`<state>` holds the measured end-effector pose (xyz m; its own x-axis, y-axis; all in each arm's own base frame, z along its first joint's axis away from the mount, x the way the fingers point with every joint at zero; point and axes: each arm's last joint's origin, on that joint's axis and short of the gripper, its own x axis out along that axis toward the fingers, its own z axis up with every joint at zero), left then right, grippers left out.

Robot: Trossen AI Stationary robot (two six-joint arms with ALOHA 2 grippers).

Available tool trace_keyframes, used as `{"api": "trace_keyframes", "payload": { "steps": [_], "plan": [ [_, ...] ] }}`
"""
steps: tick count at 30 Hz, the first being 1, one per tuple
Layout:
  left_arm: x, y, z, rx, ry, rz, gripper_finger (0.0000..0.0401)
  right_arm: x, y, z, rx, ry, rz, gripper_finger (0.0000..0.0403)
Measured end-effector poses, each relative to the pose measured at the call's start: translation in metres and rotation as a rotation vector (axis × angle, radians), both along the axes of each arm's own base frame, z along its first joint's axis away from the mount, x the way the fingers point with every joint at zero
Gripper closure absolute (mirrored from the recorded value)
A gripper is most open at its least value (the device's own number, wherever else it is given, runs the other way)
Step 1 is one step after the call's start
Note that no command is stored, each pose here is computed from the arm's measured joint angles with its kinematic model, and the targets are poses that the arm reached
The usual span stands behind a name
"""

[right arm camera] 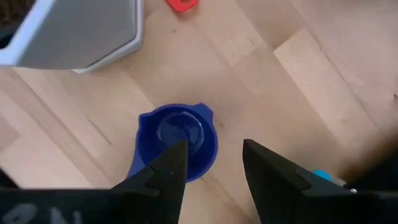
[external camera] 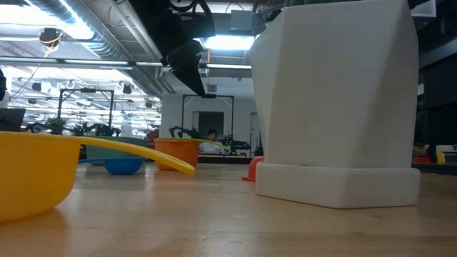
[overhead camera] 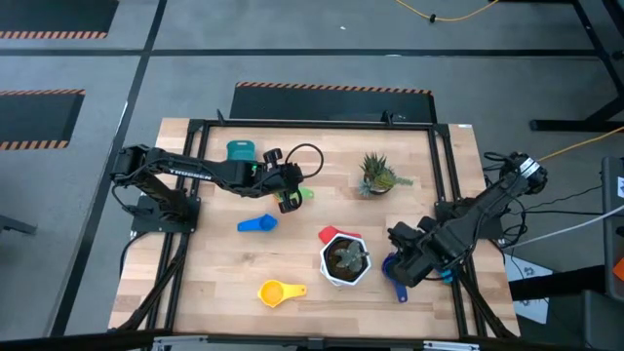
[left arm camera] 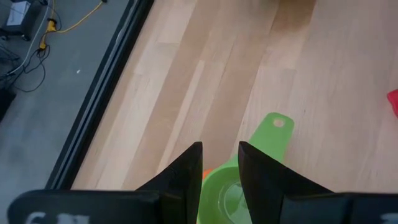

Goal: Nest measuring cups in basket
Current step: Stack the dark blue measuring cup into the green measuring cup

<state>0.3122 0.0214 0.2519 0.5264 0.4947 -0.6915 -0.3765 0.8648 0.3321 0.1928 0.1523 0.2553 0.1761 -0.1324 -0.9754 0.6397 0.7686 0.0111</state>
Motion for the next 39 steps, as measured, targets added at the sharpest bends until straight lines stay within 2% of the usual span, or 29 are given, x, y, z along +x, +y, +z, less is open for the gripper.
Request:
{"api": "trace_keyframes", "payload": {
  "steps": [5,10,15,26,35,39],
  "plan": [
    [0.000,0.000,0.000,0.000,0.000,0.000,0.0305,0.000,0.000,-0.006,-0.012,0.012,0.000,0.0244],
    [0.000,0.000,0.000,0.000,0.000,0.000,0.0305,-0.007,-0.006,-0.034,-0.037,0.044,-0.025,0.0244],
    [0.000,0.000,0.000,0.000,0.000,0.000,0.0305,-0.010,-0.008,-0.054,0.013,-0.010,-0.025,0.0244],
    [0.000,0.000,0.000,-0.002,-0.001,0.002,0.0305,-0.015,-0.011,-0.084,0.093,-0.024,-0.020,0.0244],
    [0.000,0.000,0.000,-0.002,-0.002,0.002,0.0305,-0.017,-0.014,-0.090,0.087,-0.019,-0.023,0.0244],
    [0.000,0.000,0.000,-0.002,-0.002,0.002,0.0305,-0.017,-0.014,-0.090,0.087,-0.019,-0.022,0.0259]
  ]
}}
